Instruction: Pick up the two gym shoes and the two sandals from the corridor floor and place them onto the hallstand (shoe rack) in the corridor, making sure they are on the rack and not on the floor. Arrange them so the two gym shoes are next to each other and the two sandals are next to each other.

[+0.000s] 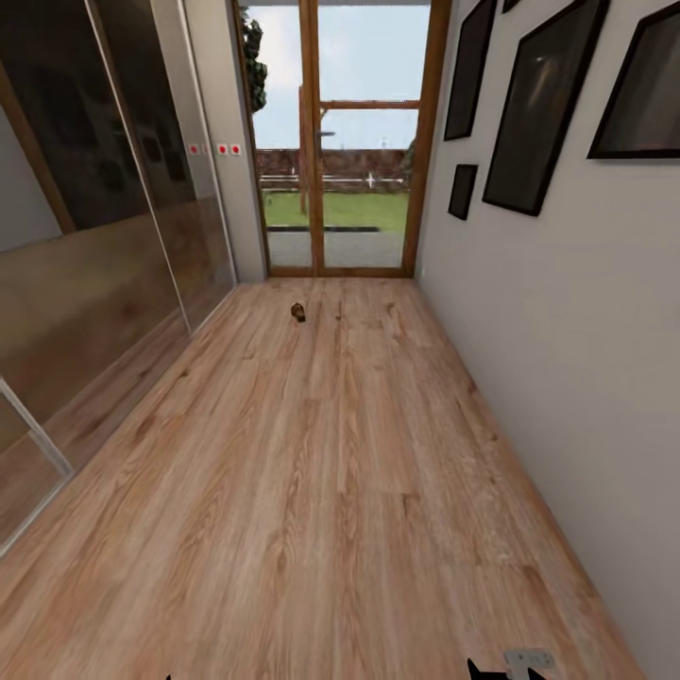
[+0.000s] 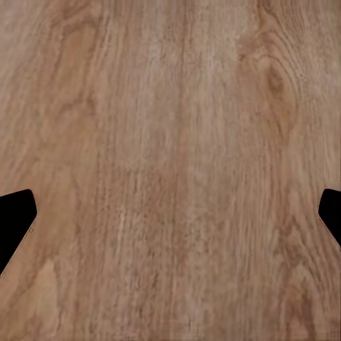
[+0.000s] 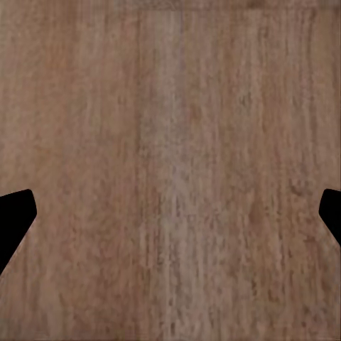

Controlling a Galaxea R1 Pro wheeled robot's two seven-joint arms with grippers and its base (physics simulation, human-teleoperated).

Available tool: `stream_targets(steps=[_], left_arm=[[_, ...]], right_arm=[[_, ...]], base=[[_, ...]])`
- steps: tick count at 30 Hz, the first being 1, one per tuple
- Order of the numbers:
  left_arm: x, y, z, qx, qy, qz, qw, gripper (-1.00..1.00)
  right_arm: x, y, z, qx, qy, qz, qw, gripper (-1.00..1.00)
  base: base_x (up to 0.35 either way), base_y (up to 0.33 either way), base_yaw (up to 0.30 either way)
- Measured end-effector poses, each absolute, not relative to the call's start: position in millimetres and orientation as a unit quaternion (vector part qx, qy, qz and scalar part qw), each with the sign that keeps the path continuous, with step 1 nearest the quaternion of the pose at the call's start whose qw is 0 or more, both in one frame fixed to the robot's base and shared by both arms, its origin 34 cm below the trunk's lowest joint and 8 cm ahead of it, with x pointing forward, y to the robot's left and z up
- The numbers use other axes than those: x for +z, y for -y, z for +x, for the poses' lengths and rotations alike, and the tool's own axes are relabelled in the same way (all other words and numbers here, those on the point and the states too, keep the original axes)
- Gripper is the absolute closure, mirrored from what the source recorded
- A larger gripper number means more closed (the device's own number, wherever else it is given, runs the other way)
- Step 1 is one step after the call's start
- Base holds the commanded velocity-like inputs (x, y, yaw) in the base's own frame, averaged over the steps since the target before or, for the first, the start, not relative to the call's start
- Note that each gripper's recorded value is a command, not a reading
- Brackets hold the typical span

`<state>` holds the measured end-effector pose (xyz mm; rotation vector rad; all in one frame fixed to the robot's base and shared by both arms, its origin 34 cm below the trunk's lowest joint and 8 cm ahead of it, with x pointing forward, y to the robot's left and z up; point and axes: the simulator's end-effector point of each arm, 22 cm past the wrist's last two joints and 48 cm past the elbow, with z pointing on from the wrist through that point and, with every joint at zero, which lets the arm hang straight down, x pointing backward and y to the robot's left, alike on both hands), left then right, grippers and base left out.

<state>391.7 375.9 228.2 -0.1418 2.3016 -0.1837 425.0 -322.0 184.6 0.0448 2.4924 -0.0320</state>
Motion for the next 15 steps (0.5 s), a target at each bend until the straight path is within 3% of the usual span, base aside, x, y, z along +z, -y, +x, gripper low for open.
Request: stream_targets(steps=[5, 15], left_arm=[[228.2, -376.1, 391.7, -0.073, -0.911, -0.056, 0.403, -1.0], [228.4, -376.3, 391.9, -0.072, -0.911, -0.056, 0.403, -1.0]], right_arm=[[184.6, 322.1, 424.9, -0.012, -0.948, 0.017, 0.319, -1.0], [184.7, 322.2, 425.3, -0.013, -0.948, 0.017, 0.319, -1.0]], base=[[0.338, 0.0, 0.075], [0.338, 0.0, 0.188]])
